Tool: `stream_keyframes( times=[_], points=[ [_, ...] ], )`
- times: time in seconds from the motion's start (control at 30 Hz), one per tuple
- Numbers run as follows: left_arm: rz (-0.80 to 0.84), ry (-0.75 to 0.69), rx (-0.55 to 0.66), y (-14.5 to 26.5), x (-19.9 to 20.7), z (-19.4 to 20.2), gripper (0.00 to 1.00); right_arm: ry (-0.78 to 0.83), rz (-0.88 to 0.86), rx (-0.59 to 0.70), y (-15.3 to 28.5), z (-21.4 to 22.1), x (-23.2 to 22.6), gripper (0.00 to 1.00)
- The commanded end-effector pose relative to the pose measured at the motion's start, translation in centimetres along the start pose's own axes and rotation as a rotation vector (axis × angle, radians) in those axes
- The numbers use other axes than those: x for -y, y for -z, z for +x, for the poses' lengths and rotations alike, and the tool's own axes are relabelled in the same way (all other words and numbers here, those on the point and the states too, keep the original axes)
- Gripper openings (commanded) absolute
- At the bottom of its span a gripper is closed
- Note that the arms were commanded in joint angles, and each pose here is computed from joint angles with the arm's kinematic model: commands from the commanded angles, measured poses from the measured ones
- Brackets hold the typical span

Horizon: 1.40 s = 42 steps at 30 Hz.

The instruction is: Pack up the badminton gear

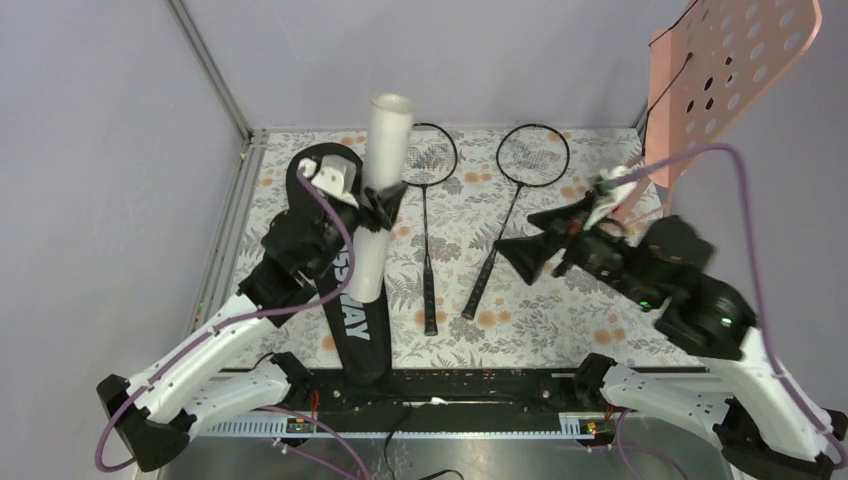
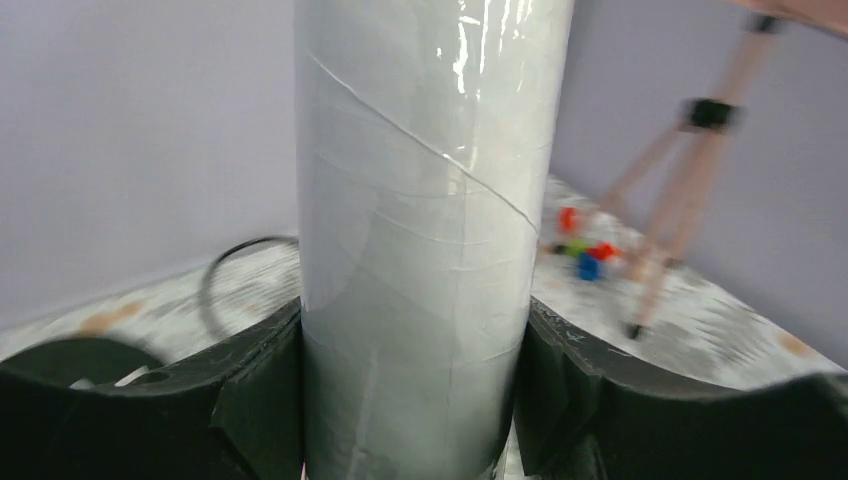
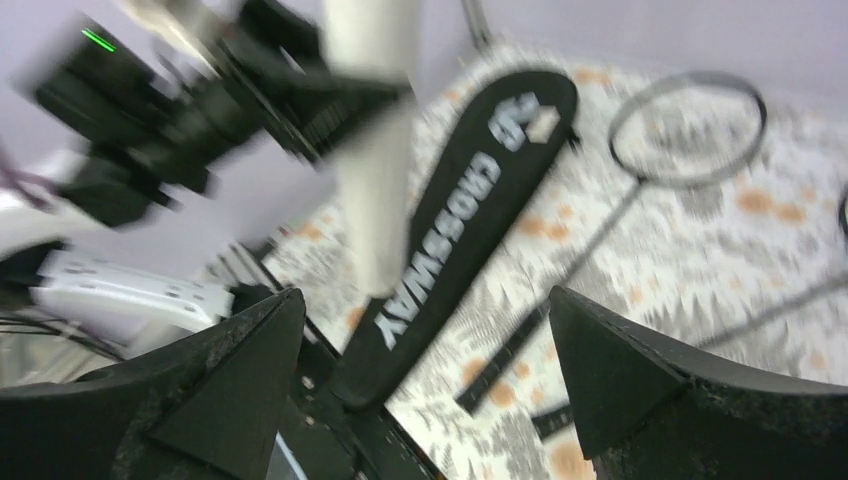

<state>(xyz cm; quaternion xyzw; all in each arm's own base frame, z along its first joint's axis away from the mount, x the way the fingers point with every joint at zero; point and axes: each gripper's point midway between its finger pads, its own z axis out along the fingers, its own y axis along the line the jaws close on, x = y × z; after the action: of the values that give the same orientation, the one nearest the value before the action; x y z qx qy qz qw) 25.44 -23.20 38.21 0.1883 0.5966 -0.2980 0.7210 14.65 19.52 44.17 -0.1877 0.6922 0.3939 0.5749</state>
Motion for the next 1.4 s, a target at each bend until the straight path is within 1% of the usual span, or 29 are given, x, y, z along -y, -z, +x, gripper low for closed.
stream_keyframes(
  times=[0.0,0.13,0.23,0.3,0.37,0.4,0.47,0.57,0.73,0.8,0.9,1.07,1.13,1.23,1.37],
  points=[
    [-0.534,-0.053,-0.239,0.8,-9.8,2.7,0.6,-0.038,0.212,-0.121,-3.8,6.6,4.8,1.0],
    [-0.824,-0.093,-0.424,2.8,-16.1,5.9,0.6,-0.023,0.295,-0.215,-5.6,11.2,7.2,1.0],
    [-0.946,-0.085,-0.539,4.8,-20.6,8.4,0.6,-0.007,0.322,-0.267,-6.4,13.7,8.3,1.0],
    [-1.031,-0.081,-0.618,6.8,-23.9,10.5,0.6,0.0,0.368,-0.251,-6.9,14.2,9.3,1.0],
    [-1.115,-0.042,-0.686,8.8,-26.8,12.7,0.61,-0.029,0.472,-0.193,-7.2,14.3,11.1,1.0],
    [-1.136,-0.012,-0.728,9.6,-28.0,13.9,0.6,-0.022,0.48,-0.192,-7.5,14.7,11.5,1.0],
    [-1.197,0.039,-0.802,11.3,-30.2,16.2,0.6,0.03,0.45,-0.253,-7.9,16.3,11.5,1.0],
    [-1.271,0.102,-0.907,14.2,-32.6,19.8,0.61,0.055,0.515,-0.296,-7.7,18.1,13.0,1.0],
    [-1.245,0.202,-1.065,16.5,-33.8,25.6,0.62,0.098,0.538,-0.328,-7.8,19.1,13.8,1.0],
    [-1.252,0.19,-1.108,17.3,-33.9,26.8,0.64,0.102,0.546,-0.333,-7.9,19.4,14.1,1.0],
    [-1.257,0.178,-1.15,18.2,-34.0,27.7,0.71,0.106,0.556,-0.352,-8.0,20.4,14.4,1.0],
    [-1.175,0.225,-1.138,17.3,-33.3,28.6,0.85,0.107,0.572,-0.369,-8.2,20.9,14.7,1.0],
    [-1.135,0.25,-1.134,16.7,-32.8,28.7,0.98,0.106,0.574,-0.372,-8.2,21.0,14.8,1.0],
    [-1.131,0.263,-1.106,16.3,-32.4,27.6,0.99,0.088,0.597,-0.353,-7.8,20.9,15.0,1.0],
    [-1.189,0.29,-1.034,16.2,-31.8,24.8,0.99,0.062,0.626,-0.303,-7.0,20.7,15.5,1.0]
  ],
)
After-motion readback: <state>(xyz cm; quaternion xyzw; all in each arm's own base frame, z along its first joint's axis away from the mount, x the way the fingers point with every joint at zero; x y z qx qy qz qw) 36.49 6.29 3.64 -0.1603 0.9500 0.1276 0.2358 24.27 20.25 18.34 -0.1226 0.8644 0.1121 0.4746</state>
